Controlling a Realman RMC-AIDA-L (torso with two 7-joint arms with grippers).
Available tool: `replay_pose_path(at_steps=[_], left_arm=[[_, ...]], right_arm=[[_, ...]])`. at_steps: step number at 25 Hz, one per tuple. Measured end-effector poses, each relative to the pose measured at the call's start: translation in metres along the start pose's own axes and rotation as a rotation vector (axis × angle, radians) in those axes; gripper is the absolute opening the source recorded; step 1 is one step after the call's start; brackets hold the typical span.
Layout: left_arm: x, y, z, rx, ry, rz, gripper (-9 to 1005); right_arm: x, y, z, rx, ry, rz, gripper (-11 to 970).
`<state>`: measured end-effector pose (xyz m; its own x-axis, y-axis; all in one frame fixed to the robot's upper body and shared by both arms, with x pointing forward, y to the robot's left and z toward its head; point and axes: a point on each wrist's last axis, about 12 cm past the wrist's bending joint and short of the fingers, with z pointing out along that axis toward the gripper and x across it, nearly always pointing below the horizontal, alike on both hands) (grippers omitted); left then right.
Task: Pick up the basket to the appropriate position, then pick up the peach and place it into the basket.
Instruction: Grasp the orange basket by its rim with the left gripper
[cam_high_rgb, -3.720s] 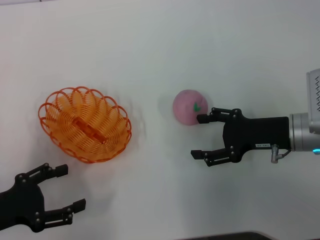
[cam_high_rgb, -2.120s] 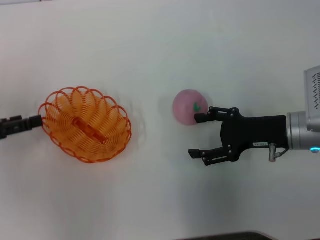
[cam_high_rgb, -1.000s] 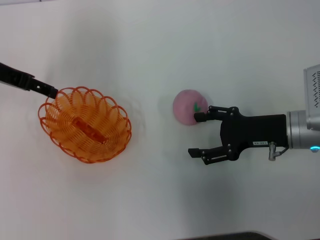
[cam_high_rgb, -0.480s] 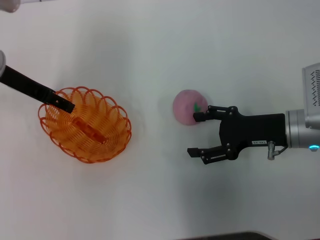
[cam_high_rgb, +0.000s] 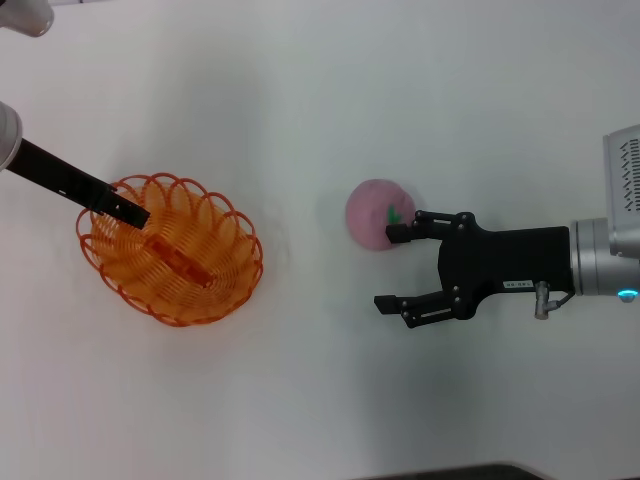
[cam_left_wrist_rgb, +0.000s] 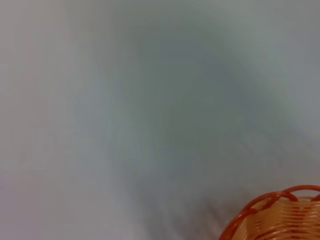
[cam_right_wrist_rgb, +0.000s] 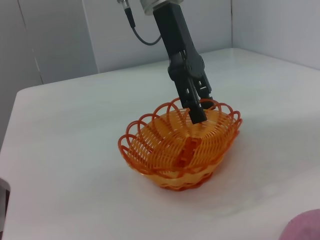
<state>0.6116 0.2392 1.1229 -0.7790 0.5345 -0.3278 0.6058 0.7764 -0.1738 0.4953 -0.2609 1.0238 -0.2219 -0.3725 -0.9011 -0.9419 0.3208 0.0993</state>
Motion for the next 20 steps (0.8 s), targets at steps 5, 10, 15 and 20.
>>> replay_pose_path(at_steps=[5,10,15,20], left_arm=[[0.0012,-0.0008,0.0021,-0.008,0.013,-0.005,767],[0.0026,-0.0013,0.0040,-0.020,0.030,0.001,653],[0.0012,-0.0020,0.0038,-0.024,0.030,0.006,479],[0.0002,-0.0023,0.0035,-0.022,0.029,0.005,244]], right_arm=[[0.0000,0.0000,0.0000,0.000,0.000,0.000,956],[0.0000,0.0000,0.0000,0.000,0.000,0.000,956],[0.0000,0.0000,0.0000,0.000,0.000,0.000,956],[-0.0001,0.0003,0.0004,-0.001,-0.001,0.000,956]])
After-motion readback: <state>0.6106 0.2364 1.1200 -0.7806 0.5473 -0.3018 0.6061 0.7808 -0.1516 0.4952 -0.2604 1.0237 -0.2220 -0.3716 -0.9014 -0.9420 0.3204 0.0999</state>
